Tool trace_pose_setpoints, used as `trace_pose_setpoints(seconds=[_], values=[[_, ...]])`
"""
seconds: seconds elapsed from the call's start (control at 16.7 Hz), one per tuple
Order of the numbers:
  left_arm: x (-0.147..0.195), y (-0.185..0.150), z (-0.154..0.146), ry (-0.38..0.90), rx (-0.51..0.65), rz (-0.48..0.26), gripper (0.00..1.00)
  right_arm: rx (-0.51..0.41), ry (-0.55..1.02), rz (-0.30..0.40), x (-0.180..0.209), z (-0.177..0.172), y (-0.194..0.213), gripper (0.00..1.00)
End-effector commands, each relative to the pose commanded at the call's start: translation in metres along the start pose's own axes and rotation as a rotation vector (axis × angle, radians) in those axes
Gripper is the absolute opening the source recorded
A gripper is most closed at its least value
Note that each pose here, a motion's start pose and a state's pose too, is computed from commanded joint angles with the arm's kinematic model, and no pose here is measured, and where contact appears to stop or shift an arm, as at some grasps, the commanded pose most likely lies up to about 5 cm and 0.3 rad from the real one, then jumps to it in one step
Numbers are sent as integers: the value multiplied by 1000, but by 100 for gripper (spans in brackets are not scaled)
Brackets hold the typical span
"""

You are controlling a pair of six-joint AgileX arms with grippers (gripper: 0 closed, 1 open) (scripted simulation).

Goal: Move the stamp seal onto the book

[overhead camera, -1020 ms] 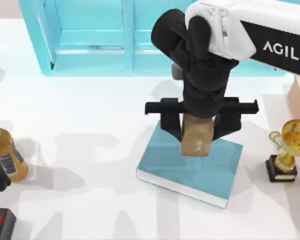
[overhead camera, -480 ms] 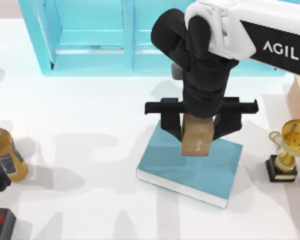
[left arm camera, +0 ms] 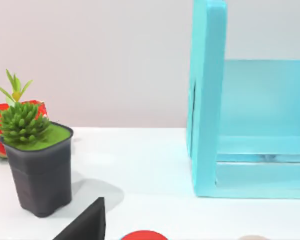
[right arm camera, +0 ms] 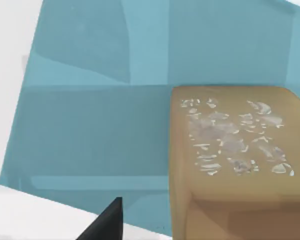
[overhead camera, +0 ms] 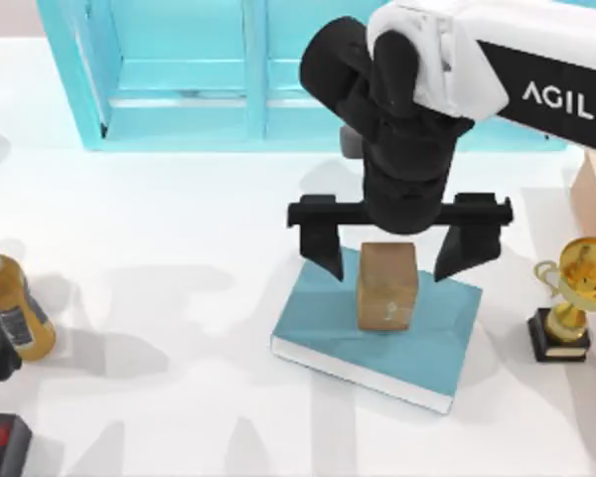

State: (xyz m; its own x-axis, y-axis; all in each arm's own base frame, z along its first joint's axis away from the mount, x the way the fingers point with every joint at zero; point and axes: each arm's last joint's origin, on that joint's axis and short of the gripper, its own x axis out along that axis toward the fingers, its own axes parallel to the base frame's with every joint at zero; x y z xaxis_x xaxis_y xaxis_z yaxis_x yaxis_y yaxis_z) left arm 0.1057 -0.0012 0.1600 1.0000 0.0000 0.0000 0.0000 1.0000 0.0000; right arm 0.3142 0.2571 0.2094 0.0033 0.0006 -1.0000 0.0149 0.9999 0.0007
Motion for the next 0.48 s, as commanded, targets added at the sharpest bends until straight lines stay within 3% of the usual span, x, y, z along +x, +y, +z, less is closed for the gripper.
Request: trace_pose_setpoints(seconds=[0.48], values=[[0,0,0,0,0,0,100,2,2,-2,-4,1,0,100]])
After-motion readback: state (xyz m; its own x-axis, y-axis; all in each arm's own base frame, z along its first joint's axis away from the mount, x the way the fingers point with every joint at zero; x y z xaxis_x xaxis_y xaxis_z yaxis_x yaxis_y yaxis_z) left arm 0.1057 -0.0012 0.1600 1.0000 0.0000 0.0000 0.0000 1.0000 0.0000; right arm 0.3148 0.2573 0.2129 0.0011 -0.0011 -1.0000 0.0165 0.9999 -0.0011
